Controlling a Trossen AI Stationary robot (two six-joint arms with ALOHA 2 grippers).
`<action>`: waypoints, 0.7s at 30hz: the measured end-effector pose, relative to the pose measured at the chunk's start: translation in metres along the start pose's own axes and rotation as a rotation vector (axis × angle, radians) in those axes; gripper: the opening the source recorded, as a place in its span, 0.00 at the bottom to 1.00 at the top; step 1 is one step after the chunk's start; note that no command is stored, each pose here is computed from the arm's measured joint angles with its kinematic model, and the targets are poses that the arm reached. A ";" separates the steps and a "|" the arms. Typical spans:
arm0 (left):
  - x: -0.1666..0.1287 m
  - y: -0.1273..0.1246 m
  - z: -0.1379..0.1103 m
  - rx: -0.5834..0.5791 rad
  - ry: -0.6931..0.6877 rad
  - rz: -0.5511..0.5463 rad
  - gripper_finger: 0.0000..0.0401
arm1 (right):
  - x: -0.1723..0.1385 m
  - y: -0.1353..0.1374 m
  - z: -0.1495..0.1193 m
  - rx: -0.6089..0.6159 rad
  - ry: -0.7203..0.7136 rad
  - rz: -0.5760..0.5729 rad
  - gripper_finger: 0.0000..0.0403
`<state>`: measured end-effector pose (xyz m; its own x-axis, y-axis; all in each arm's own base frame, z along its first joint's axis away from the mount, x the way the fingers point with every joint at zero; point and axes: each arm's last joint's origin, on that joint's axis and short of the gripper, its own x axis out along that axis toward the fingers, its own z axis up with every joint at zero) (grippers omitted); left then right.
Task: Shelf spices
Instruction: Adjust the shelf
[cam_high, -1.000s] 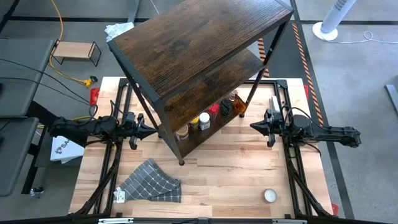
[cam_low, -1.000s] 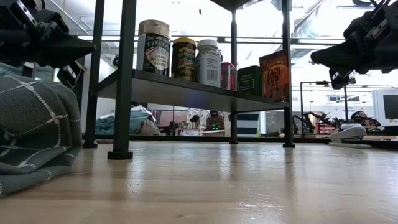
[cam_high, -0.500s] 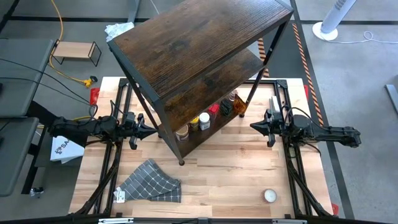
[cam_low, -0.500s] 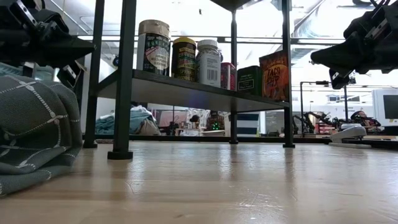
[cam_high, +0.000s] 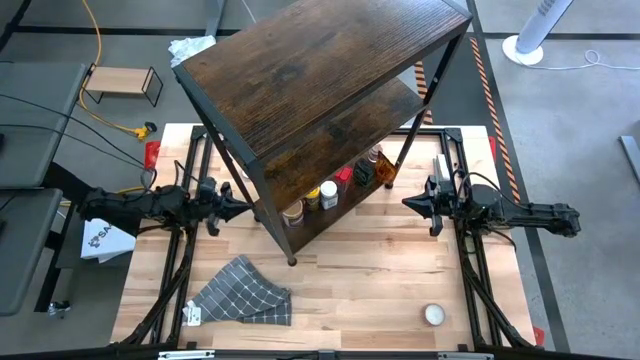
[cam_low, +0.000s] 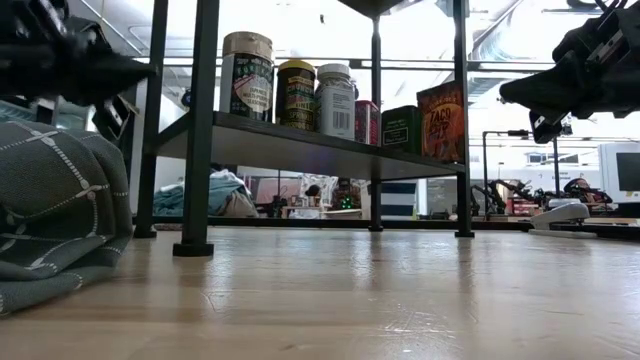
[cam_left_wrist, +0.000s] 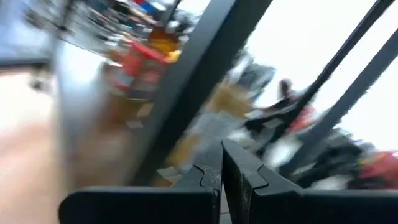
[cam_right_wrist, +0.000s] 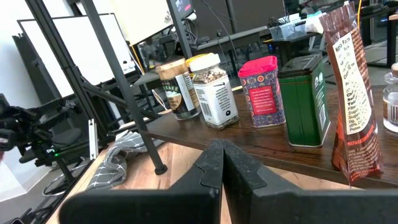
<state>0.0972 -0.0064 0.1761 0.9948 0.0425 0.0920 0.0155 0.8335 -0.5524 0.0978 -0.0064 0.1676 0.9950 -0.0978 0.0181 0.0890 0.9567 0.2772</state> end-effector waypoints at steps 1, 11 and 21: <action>0.000 -0.003 0.003 -0.046 -0.007 -0.035 0.00 | 0.000 0.000 0.000 0.000 0.000 0.000 0.00; -0.009 -0.037 0.037 -0.395 0.135 -0.272 0.00 | 0.000 0.000 0.000 0.000 0.000 0.000 0.00; 0.016 -0.066 0.072 -0.433 0.025 0.210 0.00 | 0.000 0.000 0.000 0.000 0.001 0.000 0.00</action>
<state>0.1048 -0.0215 0.2737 0.9830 0.1672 -0.0754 -0.1507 0.5021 -0.8516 0.0978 -0.0064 0.1675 0.9951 -0.0974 0.0176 0.0887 0.9568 0.2769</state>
